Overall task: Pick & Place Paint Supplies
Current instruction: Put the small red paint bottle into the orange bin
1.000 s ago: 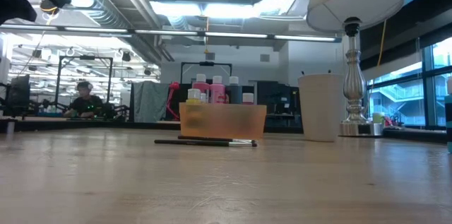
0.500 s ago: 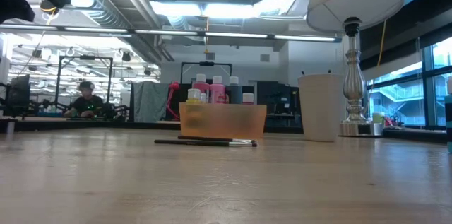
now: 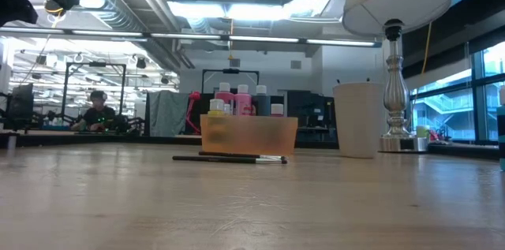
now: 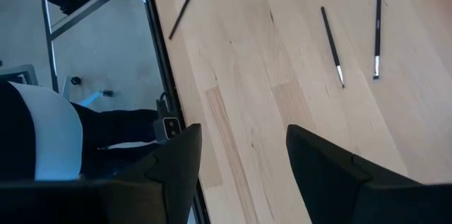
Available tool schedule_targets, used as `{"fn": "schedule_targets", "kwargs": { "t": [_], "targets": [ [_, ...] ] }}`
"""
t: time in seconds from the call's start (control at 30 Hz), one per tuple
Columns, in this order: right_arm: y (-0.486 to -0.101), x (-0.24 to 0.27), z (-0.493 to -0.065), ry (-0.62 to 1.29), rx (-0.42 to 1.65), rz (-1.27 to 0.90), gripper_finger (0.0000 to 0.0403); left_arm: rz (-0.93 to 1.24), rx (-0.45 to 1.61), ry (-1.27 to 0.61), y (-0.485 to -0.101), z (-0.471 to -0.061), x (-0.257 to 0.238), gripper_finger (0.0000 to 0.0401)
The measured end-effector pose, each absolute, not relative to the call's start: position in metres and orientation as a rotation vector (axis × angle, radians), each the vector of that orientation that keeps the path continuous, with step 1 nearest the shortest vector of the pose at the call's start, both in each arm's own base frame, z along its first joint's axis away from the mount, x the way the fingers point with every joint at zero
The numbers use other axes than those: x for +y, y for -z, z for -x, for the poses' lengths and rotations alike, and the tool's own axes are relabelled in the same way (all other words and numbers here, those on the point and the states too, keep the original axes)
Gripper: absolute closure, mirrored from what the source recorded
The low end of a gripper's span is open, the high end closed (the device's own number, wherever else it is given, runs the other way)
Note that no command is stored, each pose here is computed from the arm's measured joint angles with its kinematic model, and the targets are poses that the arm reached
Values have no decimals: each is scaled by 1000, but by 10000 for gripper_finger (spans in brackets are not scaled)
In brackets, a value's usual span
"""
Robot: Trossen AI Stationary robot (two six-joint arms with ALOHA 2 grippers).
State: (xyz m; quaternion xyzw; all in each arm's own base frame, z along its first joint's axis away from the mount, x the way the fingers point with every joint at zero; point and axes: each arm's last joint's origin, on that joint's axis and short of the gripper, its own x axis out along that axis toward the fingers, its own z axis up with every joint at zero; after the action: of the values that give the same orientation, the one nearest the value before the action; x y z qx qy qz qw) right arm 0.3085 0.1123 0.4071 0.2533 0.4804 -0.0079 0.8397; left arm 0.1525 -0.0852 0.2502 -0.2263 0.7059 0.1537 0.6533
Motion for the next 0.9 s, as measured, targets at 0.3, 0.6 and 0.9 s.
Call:
{"fn": "schedule_targets", "kwargs": {
  "t": [0.3, 0.6, 0.9],
  "targets": [
    [-407, 112, -308, 17, 1014, -539, 190, 497, 1569, -388, -250, -153, -84, 217],
    [-407, 112, -308, 17, 1014, -539, 190, 509, 1629, -394, -240, -149, -83, 217],
    [-407, 112, -308, 15, 1016, -541, 190, 526, 1634, -370, -234, -149, -84, 217]
  ]
}}
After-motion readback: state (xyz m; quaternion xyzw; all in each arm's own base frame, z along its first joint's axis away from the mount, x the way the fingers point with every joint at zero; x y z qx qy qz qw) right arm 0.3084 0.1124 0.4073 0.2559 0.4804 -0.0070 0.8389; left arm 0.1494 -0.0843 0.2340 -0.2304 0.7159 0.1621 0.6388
